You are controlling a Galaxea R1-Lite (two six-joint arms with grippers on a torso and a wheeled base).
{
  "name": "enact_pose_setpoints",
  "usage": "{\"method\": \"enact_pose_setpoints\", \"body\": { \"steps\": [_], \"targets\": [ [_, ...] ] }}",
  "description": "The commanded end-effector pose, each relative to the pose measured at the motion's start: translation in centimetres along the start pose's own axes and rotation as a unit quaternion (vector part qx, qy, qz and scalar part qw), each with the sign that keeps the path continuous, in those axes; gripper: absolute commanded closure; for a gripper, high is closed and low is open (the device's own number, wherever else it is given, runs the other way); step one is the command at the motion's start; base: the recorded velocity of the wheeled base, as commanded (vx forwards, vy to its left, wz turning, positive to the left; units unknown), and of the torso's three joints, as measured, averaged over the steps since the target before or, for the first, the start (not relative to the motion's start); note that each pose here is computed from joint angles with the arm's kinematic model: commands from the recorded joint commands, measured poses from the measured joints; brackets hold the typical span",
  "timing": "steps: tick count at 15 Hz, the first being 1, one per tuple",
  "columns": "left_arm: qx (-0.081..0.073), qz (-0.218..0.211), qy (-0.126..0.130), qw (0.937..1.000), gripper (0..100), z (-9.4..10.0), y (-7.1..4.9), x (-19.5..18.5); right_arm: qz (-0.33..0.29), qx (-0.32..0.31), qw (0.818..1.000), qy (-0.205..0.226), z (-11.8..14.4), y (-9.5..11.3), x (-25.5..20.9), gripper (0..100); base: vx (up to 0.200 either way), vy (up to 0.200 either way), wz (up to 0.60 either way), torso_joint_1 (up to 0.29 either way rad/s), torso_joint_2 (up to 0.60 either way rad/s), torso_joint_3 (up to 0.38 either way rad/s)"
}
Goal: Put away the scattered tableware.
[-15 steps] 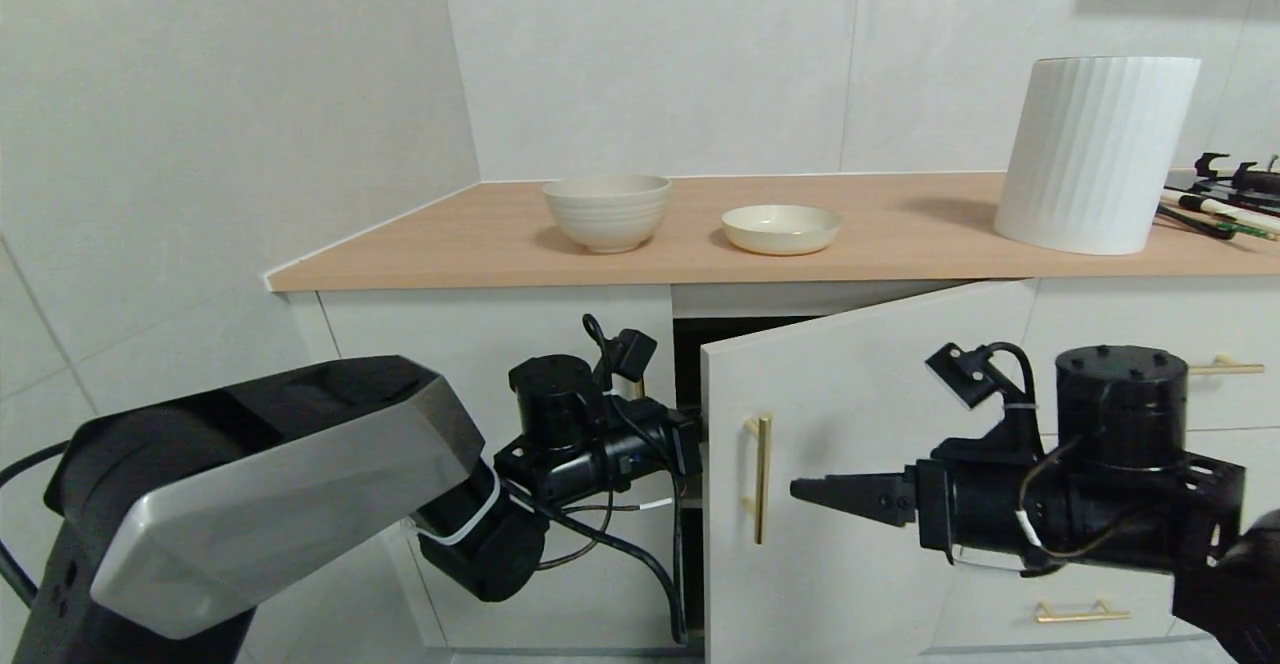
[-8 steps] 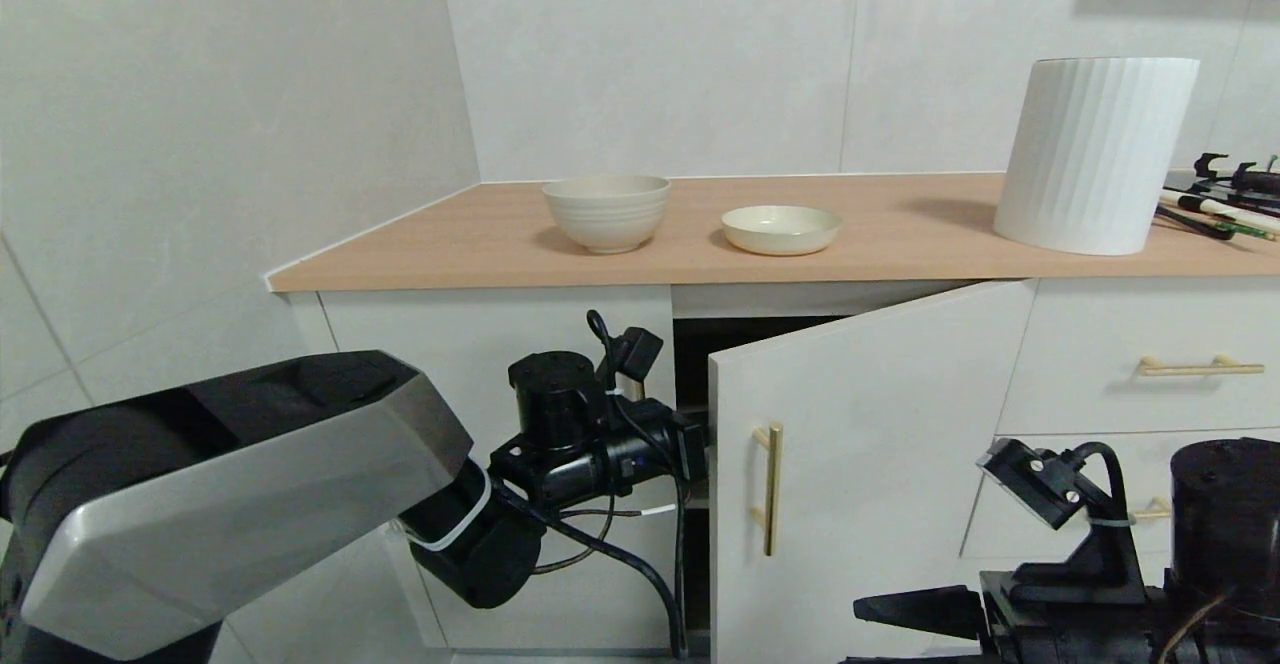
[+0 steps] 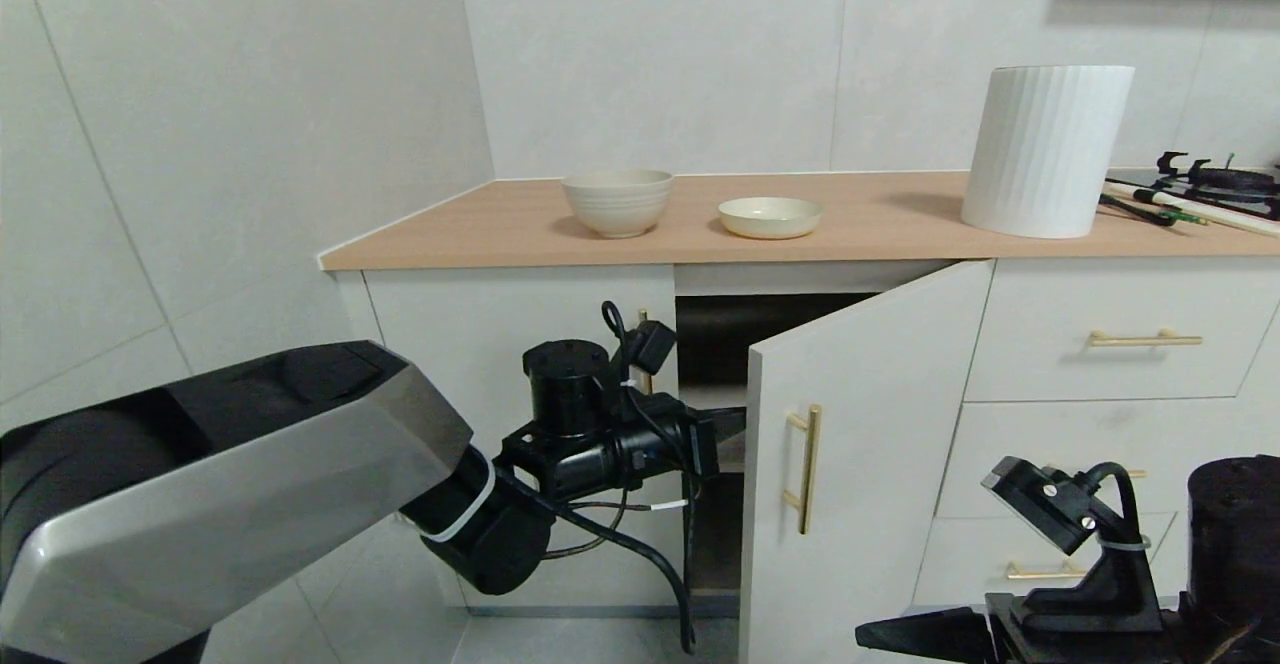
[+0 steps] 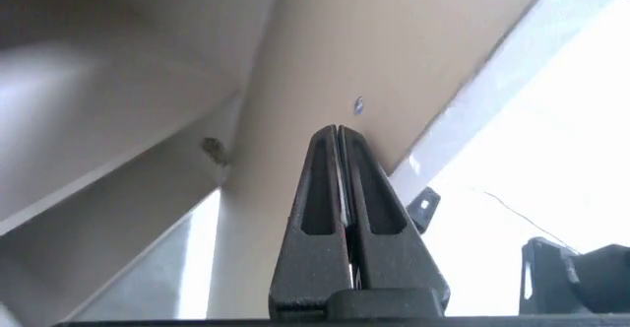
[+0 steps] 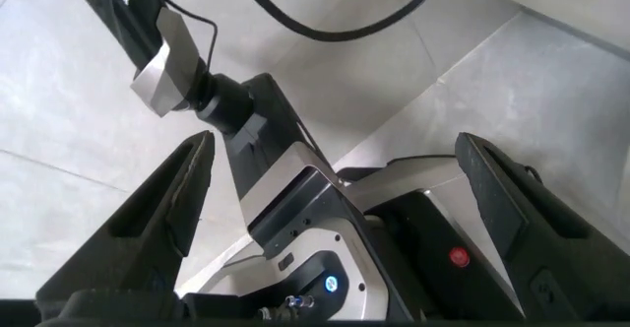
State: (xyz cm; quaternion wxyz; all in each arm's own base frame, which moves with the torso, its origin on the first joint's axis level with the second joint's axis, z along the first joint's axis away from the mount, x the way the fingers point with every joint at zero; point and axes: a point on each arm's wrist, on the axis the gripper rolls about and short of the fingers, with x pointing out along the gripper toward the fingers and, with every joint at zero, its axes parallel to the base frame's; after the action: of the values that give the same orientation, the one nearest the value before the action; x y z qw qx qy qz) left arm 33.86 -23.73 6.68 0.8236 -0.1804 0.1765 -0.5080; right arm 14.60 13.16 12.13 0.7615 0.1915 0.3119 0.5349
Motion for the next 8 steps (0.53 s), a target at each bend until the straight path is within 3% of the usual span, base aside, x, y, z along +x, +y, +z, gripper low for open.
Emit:
{"method": "enact_pose_setpoints", "body": {
  "steps": [1,6,8],
  "targets": [
    [0.0,0.001,0.0,1.0,100,0.3,0.4,0.8,-0.001,0.001,1.0,0.001,-0.1,0.0,0.0,0,0.0,0.0,0.0,0.0,0.0,0.0],
    [-0.007,0.0,0.015,0.9999,100,0.9,0.2,2.2,-0.001,0.002,1.0,0.002,-0.1,-0.1,0.0,0,0.0,0.0,0.0,0.0,0.0,0.0],
    [-0.009,-0.002,0.02,0.9998,100,1.0,-0.1,2.5,-0.001,0.001,1.0,0.0,0.0,0.0,0.0,0,-0.2,0.0,0.0,0.005,0.0,0.002]
  ]
}}
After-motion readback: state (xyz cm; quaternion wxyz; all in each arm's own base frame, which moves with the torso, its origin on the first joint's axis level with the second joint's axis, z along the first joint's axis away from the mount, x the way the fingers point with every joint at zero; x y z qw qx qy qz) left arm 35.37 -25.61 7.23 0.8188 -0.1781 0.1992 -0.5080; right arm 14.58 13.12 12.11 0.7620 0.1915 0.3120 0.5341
